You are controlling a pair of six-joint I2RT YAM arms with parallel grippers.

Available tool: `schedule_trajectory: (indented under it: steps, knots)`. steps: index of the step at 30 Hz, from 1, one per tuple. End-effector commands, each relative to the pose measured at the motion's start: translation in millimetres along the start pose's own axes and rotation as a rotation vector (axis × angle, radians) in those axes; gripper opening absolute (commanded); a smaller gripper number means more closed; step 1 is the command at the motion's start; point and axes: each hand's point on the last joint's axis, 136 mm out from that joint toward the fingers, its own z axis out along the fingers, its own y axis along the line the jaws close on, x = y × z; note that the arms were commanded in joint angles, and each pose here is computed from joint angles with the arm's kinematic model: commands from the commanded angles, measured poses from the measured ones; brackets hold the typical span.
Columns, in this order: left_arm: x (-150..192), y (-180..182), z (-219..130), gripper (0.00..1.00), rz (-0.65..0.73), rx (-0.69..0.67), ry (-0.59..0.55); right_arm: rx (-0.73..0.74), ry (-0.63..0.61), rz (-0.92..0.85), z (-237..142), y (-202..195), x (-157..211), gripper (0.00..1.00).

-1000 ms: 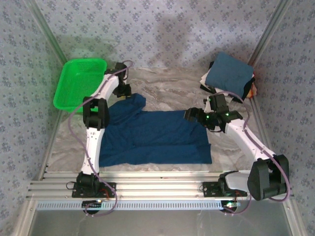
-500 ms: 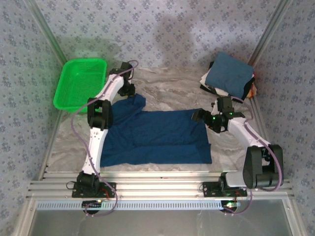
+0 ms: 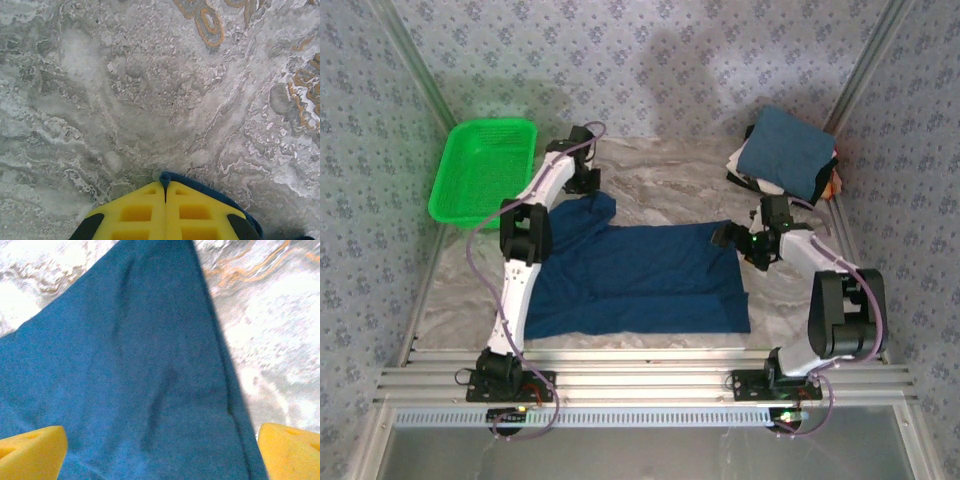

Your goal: Fold and stack the t-shirts

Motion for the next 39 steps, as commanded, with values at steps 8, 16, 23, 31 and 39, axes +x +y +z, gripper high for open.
schedule_trajectory:
  steps: [8,16,23,31,39]
  knots:
    - [-20,21,-96,0.00,0.005,0.025,-0.135,0.133,-0.004,0.038,24,-15,-56,0.97]
    - [-26,35,-137,0.00,-0.012,0.016,-0.207,0.149,0.024,-0.015,58,-5,-91,0.82]
    - [-25,41,-154,0.00,-0.022,0.014,-0.232,0.171,0.062,-0.082,79,-5,-96,0.65]
    - [-22,43,-157,0.00,-0.032,0.022,-0.231,0.158,0.075,-0.150,93,6,-104,0.52]
    - [-19,46,-157,0.00,-0.042,0.026,-0.228,0.123,0.097,-0.189,104,26,-104,0.47]
